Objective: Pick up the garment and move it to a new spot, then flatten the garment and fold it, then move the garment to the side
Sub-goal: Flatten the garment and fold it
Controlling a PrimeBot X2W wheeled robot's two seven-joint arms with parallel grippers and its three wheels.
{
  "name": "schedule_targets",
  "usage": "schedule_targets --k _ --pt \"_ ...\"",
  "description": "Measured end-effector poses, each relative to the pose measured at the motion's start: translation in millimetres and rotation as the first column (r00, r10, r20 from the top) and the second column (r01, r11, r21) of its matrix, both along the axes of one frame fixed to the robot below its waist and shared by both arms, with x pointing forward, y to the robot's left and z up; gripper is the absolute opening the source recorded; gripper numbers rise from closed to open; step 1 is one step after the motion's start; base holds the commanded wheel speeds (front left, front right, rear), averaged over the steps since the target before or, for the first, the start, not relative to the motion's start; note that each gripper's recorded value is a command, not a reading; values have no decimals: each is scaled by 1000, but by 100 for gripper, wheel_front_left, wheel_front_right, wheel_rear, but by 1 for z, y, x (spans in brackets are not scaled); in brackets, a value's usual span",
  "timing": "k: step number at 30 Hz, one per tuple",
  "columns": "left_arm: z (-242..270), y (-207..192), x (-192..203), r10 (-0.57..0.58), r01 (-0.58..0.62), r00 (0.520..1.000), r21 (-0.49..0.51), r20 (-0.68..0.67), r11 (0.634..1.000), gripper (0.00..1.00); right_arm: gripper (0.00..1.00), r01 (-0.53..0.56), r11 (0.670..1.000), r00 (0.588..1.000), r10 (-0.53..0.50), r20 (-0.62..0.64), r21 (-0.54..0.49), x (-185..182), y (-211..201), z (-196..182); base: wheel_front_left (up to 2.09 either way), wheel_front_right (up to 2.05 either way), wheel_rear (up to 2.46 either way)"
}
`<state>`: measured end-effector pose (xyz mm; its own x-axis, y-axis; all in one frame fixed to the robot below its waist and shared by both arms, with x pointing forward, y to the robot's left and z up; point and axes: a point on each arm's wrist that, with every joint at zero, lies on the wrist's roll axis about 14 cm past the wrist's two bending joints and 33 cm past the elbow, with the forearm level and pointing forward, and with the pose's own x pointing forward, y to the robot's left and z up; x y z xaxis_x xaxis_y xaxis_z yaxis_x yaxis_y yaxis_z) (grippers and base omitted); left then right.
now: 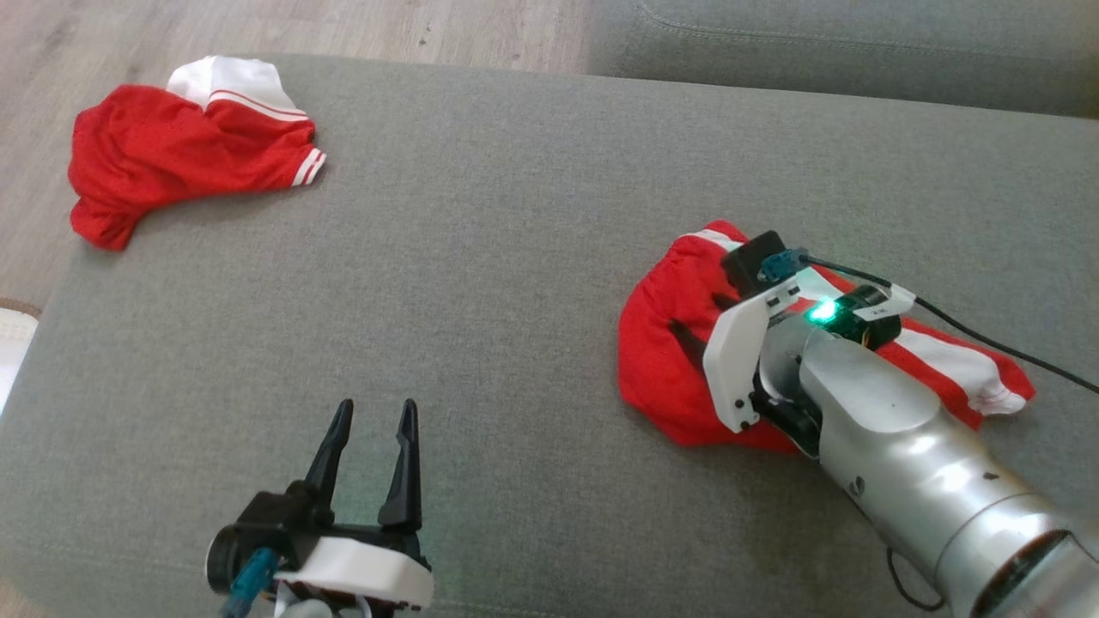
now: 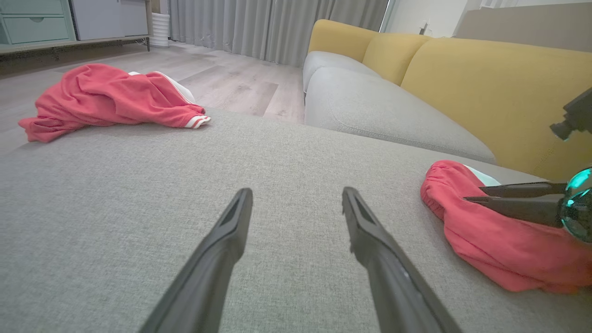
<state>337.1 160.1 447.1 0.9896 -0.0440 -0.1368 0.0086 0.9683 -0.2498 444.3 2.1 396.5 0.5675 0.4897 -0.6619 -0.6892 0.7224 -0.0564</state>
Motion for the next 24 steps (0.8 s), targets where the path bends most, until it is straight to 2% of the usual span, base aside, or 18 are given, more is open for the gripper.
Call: schedule_targets --k 2,3,8,15,21,24 --pt "-1 2 0 6 -6 1000 -1 -4 1000 100 22 0 1000 1000 0 -22 -10 -3 0 -5 0 0 0" --pt "-2 2 0 8 -8 1000 -1 -6 1000 100 0 0 1000 1000 0 -30 -13 -4 -1 -7 0 0 0" --pt "-3 2 1 4 -4 1000 5 -8 1000 100 0 1 1000 1000 -1 1 13 -1 -1 -5 0 0 0" --pt "2 0 5 -6 5 1000 12 11 1000 100 0 -53 992 976 28 214 112 25 15 49 0 0 0" --pt "10 -4 4 -18 17 999 10 37 1000 100 0 -144 977 939 85 334 157 13 32 76 0 0 0" --pt "12 -5 1 -21 21 999 9 45 1000 100 0 -172 972 932 108 347 160 -3 34 70 0 0 0"
